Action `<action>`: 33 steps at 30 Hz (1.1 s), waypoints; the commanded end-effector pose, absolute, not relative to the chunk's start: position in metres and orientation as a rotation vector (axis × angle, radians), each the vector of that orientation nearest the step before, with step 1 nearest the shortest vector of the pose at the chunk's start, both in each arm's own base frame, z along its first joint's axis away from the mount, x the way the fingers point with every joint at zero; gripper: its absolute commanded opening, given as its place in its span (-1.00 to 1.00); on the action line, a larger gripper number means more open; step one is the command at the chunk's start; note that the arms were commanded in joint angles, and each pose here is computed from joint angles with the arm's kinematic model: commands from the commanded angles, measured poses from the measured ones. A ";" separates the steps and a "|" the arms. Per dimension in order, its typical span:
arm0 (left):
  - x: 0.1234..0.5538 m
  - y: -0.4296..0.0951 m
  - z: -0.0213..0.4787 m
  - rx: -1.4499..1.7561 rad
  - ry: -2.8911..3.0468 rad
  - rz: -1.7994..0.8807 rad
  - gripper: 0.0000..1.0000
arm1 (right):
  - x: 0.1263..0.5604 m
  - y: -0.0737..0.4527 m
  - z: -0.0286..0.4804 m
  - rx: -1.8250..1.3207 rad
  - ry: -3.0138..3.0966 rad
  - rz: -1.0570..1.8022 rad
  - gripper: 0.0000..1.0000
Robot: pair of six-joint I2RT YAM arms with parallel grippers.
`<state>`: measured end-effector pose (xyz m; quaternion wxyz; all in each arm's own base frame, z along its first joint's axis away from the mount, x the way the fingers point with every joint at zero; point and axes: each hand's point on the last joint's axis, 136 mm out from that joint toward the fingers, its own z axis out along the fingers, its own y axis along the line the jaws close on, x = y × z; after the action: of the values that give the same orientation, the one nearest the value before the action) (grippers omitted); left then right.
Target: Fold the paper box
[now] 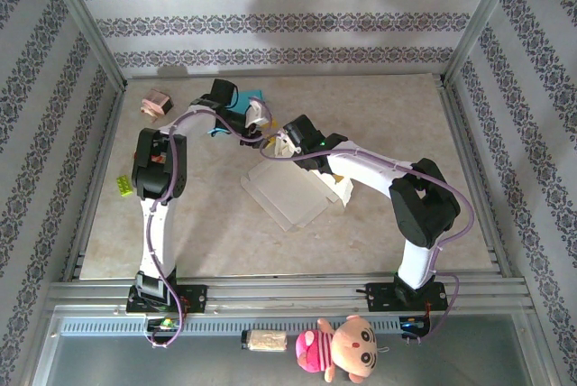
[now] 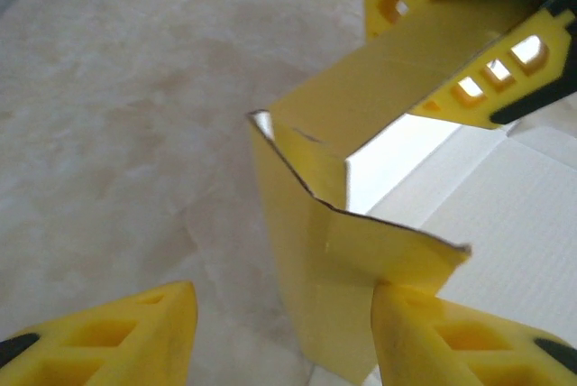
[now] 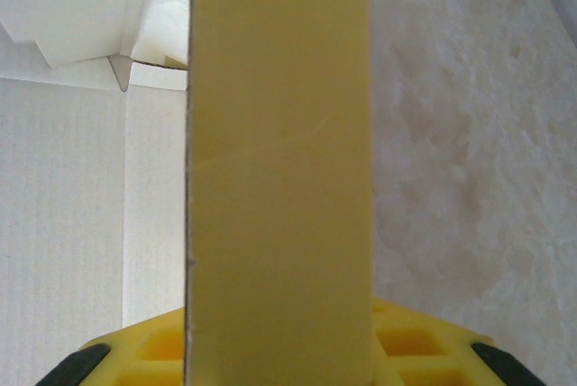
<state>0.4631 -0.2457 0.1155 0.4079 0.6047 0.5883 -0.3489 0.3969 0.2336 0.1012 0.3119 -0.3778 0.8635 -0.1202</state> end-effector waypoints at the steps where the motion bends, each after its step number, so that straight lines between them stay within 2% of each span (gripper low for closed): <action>1: 0.444 -0.253 0.096 1.603 1.499 -0.937 0.07 | 0.371 0.231 0.071 -1.122 2.364 -0.292 -0.38; 6: 0.441 -0.263 0.097 1.589 1.486 -0.965 -0.01 | 0.370 0.232 0.070 -1.120 2.366 -0.288 -0.38; 13: 0.447 -0.279 0.091 1.560 1.509 -0.954 0.01 | 0.370 0.234 0.070 -1.118 2.364 -0.278 -0.39; 16: 0.457 -0.283 0.095 1.506 1.504 -0.937 0.17 | 0.370 0.235 0.070 -1.123 2.363 -0.276 -0.39; 19: 0.462 -0.286 0.097 1.470 1.487 -0.921 0.19 | 0.370 0.235 0.070 -1.120 2.362 -0.277 -0.39; 27: 0.470 -0.298 0.102 1.398 1.463 -0.907 0.11 | 0.369 0.236 0.068 -1.125 2.364 -0.279 -0.39; 33: 0.486 -0.297 0.100 1.305 1.521 -0.817 -0.16 | 0.370 0.235 0.069 -1.122 2.361 -0.282 -0.39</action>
<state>0.4734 -0.2831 0.0953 0.4426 0.5473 0.6094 -0.3650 0.3974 0.2338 0.1016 0.3133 -0.3767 0.8634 -0.1201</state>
